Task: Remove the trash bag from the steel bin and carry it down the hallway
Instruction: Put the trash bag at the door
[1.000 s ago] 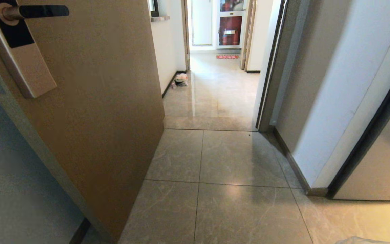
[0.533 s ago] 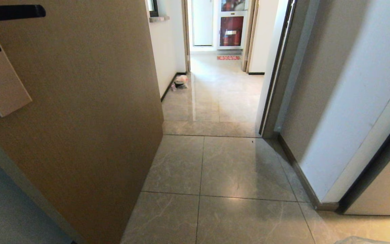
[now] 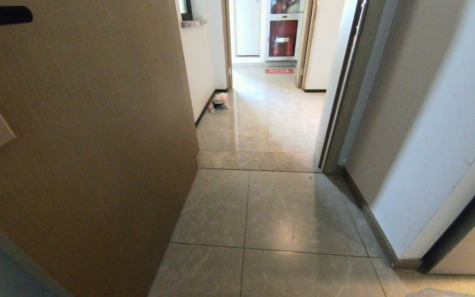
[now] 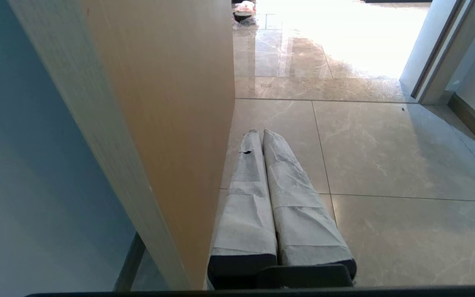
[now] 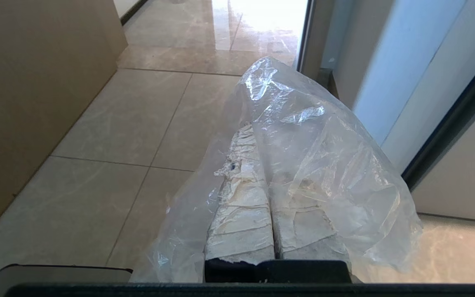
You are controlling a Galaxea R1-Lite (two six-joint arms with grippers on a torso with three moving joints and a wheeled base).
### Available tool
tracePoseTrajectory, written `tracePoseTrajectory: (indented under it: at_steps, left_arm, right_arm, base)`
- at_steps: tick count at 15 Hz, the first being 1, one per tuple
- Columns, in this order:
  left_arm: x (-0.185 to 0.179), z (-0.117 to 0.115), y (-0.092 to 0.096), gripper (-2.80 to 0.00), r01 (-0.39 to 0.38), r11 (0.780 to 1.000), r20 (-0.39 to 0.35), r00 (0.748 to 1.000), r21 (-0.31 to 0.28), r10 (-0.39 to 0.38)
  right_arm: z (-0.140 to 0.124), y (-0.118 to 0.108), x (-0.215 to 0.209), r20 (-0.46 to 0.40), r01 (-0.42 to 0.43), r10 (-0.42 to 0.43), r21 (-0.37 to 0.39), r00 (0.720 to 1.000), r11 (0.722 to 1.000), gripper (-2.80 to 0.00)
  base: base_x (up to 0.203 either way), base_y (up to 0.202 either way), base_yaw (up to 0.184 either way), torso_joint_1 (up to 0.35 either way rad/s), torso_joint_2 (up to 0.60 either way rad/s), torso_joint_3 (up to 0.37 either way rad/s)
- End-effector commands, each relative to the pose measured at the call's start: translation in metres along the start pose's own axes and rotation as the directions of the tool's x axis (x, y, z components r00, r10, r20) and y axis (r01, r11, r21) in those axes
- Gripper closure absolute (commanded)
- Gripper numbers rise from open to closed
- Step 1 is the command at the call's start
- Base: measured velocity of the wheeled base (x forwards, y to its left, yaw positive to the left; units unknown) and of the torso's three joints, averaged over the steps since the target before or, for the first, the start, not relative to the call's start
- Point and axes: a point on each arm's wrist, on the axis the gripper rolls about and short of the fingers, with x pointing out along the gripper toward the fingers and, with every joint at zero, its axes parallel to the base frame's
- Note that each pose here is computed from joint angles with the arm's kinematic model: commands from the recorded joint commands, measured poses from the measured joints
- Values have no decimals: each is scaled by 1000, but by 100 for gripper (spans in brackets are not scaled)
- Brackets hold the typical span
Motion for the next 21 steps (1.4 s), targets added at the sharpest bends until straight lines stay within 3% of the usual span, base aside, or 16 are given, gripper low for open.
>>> tracePoseTrajectory:
  at_steps: [1,10,16,21]
  left_arm:
    - [0,0,0,0,-1,1000,-1,1000,1,1]
    - [0,0,0,0,-1,1000,-2,1000,8,1]
    - [0,0,0,0,-1,1000,-4,1000,1,1]
    - [0,-1,0,0,-1,1000,-5,1000,0,1]
  right_arm:
    - [0,0,0,-2,-1,1,0,1000,1000,0]
    - [0,0,0,-2,-1,1,0,1000,1000,0]
    - [0,0,0,-2,-1,1,0,1000,1000,0]
    - [0,0,0,-2,-1,1,0,1000,1000,0]
  base:
    - [0,0,0,0,0,0]
    - [0,0,0,0,0,0]
    - [1,-167,1,1,3,3]
    - [0,-18,1,1,0,0]
